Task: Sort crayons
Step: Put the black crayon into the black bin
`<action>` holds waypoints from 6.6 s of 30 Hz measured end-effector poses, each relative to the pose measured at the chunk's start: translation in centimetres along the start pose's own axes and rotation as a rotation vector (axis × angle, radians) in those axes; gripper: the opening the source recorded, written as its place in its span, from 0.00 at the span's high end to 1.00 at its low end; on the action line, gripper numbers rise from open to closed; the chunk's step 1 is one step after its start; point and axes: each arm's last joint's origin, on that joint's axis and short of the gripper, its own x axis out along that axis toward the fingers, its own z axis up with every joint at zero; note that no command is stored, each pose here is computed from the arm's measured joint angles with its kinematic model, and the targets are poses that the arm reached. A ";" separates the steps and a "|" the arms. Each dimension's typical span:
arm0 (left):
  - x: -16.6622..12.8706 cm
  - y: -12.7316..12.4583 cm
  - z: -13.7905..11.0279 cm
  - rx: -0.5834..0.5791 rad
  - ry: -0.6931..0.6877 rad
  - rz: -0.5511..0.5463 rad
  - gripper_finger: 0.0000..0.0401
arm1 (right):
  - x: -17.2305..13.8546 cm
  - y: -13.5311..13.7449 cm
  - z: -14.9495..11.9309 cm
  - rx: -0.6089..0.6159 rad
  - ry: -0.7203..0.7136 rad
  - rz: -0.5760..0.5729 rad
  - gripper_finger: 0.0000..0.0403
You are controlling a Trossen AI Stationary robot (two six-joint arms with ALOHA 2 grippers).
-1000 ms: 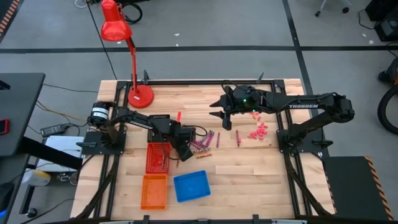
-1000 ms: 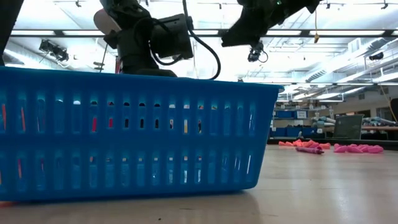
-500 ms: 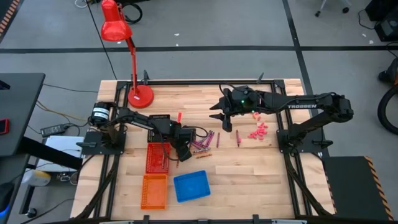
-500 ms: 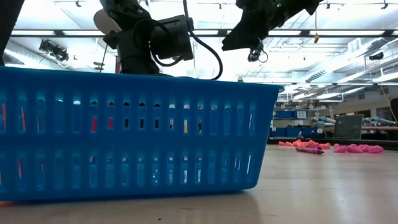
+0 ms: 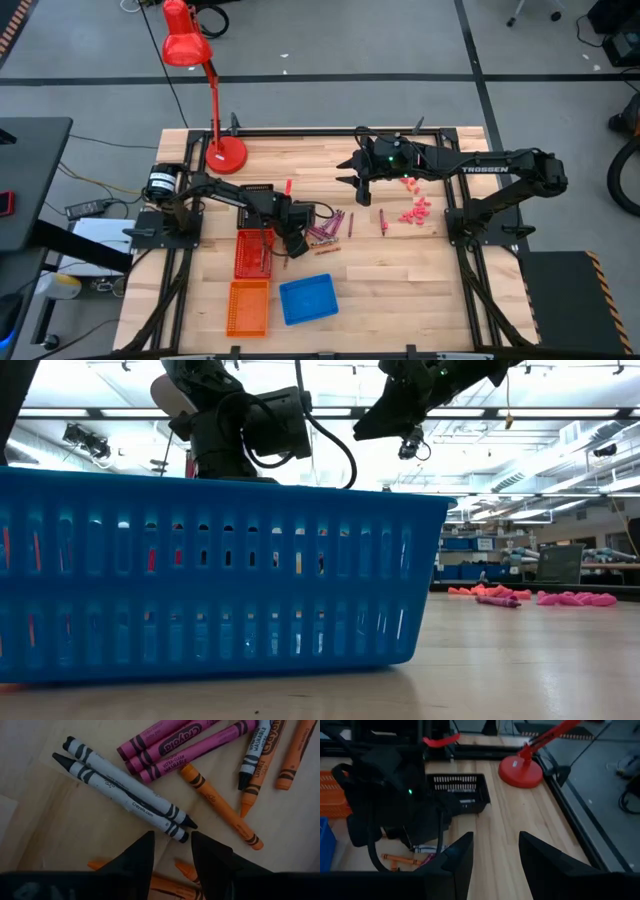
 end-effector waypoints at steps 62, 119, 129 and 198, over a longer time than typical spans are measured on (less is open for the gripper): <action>-0.9 3.0 2.4 -0.407 0.035 0.153 0.65 | 0.0 -0.4 0.7 0.074 -0.083 0.078 0.60; 0.5 1.3 1.5 -0.345 0.010 0.218 0.96 | 0.0 -0.3 0.8 0.098 -0.092 0.083 0.60; -0.5 1.5 1.9 -0.381 -0.049 0.198 0.96 | 0.0 -0.3 0.8 0.098 -0.091 0.085 0.60; -5.7 6.7 -3.4 -0.492 0.130 0.514 0.89 | -0.2 -0.5 0.6 0.128 -0.075 0.077 0.60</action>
